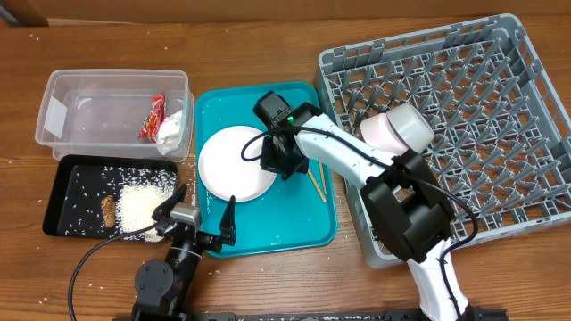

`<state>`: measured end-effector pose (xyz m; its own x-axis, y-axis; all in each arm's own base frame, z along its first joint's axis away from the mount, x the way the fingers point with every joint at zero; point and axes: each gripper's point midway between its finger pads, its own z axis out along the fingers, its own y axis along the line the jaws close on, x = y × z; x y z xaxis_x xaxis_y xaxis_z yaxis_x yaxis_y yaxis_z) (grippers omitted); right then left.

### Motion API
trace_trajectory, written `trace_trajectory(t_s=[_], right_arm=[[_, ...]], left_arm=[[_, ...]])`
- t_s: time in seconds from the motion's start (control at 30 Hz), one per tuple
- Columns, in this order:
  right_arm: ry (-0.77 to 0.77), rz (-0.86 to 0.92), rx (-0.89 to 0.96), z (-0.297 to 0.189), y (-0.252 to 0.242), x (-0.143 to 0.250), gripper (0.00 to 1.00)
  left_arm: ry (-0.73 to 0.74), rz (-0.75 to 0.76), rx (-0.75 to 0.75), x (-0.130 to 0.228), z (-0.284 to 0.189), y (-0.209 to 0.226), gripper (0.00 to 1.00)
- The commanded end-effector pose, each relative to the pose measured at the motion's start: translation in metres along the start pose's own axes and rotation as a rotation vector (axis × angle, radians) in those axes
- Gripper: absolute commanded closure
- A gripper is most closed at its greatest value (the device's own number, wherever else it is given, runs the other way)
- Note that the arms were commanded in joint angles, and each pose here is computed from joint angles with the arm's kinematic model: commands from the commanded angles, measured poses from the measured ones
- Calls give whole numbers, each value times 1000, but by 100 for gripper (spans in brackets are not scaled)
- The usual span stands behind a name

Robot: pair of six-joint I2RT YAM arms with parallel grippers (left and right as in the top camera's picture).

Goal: Sort waste into correct bins and load items into the dishwasher
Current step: 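Grasp the white plate edge with the right gripper, then stand the white plate upright in the rack and release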

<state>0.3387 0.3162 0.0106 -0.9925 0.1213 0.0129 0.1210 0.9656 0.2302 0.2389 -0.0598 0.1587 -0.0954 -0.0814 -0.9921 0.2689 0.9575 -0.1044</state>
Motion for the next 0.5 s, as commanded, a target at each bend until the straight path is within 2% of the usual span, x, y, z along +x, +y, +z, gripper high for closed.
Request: trace_trajectory(t_s=[0.0, 0.13, 0.23, 0.33, 0.47], right_arm=[[-176, -33, 64, -56, -6, -20, 96], [-463, -24, 145, -148, -23, -46, 96], [-691, -98, 256, -223, -46, -61, 96], [-834, -122, 405, -270, -73, -70, 96], [-996, -41, 649, -319, -119, -88, 96]], left_arm=[[3, 11, 8, 2, 0, -1, 0], [3, 11, 8, 2, 0, -1, 0], [3, 11, 8, 2, 0, -1, 0], [3, 11, 8, 2, 0, -1, 0], [3, 11, 8, 2, 0, -1, 0]])
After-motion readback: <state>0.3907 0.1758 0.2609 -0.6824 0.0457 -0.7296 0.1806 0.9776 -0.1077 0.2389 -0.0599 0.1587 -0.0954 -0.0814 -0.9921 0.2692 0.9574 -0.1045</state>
